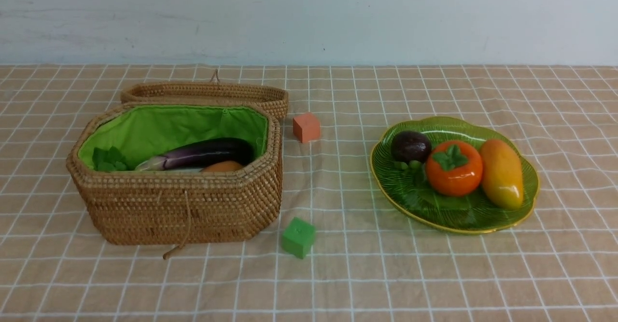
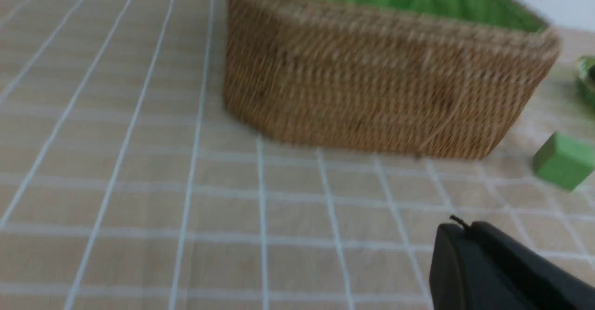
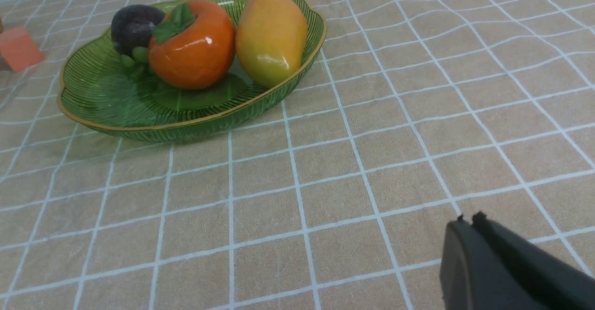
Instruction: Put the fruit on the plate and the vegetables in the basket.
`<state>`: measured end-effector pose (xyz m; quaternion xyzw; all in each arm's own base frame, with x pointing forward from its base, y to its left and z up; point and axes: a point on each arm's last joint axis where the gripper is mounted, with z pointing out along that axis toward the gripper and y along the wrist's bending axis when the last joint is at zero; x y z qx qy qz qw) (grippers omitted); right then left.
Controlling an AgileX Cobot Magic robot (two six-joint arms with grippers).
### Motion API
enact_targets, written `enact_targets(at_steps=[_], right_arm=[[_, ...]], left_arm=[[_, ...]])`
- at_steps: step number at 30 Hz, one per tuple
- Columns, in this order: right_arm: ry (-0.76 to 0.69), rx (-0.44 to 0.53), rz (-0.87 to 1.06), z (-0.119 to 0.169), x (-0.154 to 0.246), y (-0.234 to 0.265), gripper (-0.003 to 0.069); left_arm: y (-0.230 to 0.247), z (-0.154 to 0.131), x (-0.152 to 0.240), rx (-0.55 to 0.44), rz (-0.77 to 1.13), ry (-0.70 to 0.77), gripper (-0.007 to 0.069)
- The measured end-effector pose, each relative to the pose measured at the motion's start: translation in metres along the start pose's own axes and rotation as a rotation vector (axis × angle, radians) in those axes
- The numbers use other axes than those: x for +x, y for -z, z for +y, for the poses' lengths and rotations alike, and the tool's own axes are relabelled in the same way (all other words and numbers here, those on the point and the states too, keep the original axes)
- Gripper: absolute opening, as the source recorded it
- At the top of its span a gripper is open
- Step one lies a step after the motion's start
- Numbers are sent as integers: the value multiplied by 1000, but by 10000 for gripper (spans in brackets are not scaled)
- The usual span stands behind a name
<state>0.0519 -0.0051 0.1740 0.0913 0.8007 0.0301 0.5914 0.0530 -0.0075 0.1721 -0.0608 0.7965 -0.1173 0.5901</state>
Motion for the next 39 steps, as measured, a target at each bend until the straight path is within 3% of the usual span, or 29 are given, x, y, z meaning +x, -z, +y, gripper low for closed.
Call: enact_targets(at_steps=[8,39], right_arm=[[2,1,0,0,0,0,6],[2,1,0,0,0,0,36]], left_arm=[[0,1,2,-17,24,185,-13],[0,1,2,-19,24,196,-13]])
